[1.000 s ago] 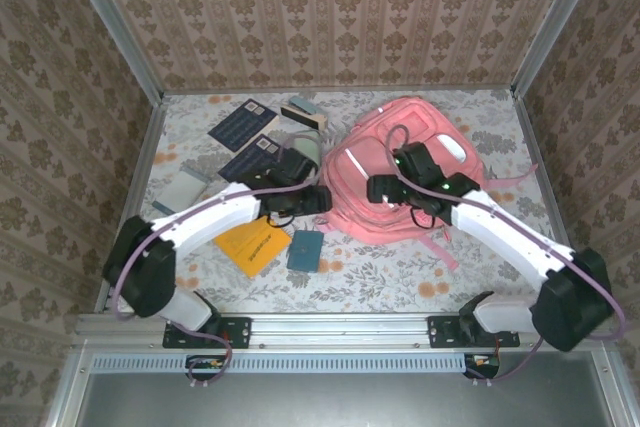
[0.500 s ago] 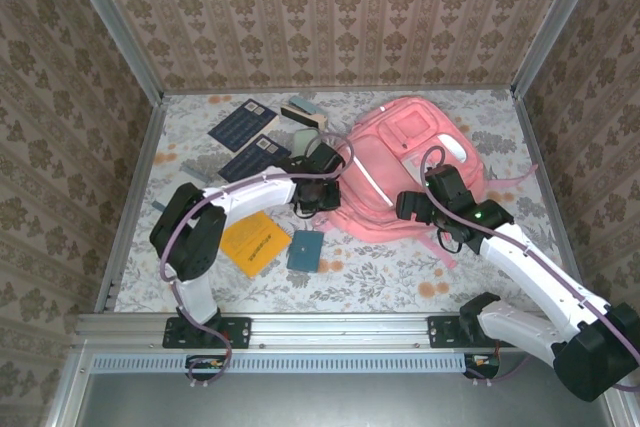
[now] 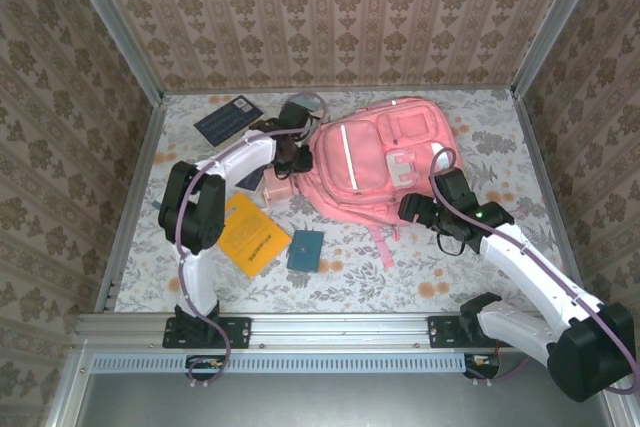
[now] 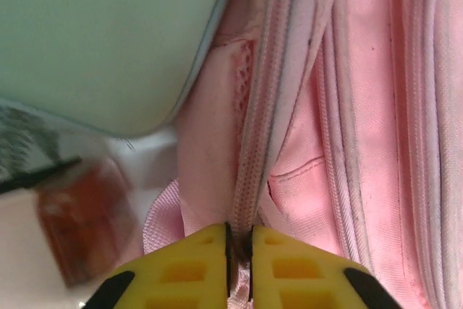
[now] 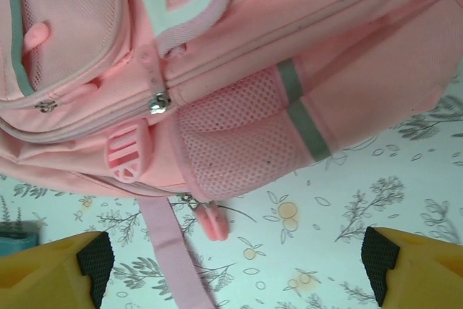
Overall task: Pack the student bag
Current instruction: Rotate the student bag at the center of the table.
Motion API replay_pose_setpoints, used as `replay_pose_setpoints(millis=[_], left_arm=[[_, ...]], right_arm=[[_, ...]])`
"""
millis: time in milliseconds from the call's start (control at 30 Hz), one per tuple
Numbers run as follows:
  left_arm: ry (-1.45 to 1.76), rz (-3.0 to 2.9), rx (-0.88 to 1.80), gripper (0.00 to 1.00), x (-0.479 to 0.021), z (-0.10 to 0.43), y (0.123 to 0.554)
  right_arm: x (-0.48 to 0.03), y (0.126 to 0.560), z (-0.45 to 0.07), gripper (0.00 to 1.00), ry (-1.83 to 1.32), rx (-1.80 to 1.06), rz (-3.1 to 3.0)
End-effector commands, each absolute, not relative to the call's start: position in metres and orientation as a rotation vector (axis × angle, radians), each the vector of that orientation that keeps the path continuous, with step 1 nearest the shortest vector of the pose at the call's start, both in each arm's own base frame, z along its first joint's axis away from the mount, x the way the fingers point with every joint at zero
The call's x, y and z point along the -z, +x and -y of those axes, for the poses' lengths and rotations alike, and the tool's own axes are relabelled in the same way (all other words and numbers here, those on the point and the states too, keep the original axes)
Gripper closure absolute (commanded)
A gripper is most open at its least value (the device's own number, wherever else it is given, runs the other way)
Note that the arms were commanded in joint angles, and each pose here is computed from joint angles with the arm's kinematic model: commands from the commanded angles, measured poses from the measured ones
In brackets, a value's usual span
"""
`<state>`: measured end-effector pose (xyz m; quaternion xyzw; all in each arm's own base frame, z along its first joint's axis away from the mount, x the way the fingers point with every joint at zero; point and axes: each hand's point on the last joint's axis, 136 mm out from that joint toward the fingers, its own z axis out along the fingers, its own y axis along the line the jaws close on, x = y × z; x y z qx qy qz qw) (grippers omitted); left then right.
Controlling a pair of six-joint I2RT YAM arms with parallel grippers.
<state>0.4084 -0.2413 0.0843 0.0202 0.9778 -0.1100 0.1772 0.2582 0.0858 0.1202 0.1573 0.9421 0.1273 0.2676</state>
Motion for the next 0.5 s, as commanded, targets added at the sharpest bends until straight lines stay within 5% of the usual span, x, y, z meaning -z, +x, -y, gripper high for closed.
replay_pose_setpoints(millis=[0, 67, 100, 467], left_arm=[[0.129, -2.696, 0.258, 0.56, -0.116, 0.234, 0.415], [0.109, -2.648, 0.236, 0.35, -0.13, 0.236, 0.408], [0.106, -2.63, 0.219, 0.33, -0.134, 0.236, 0.403], [0.203, -2.491, 0.39, 0.35, -0.143, 0.313, 0.291]], right_arm=[[-0.114, 0.264, -0.096, 0.1, 0.532, -0.496, -2.53], [-0.11, 0.265, -0.094, 0.12, 0.602, -0.524, -2.539], [-0.109, 0.266, -0.094, 0.12, 0.619, -0.534, -2.543], [-0.101, 0.265, -0.087, 0.14, 0.748, -0.566, -2.549]])
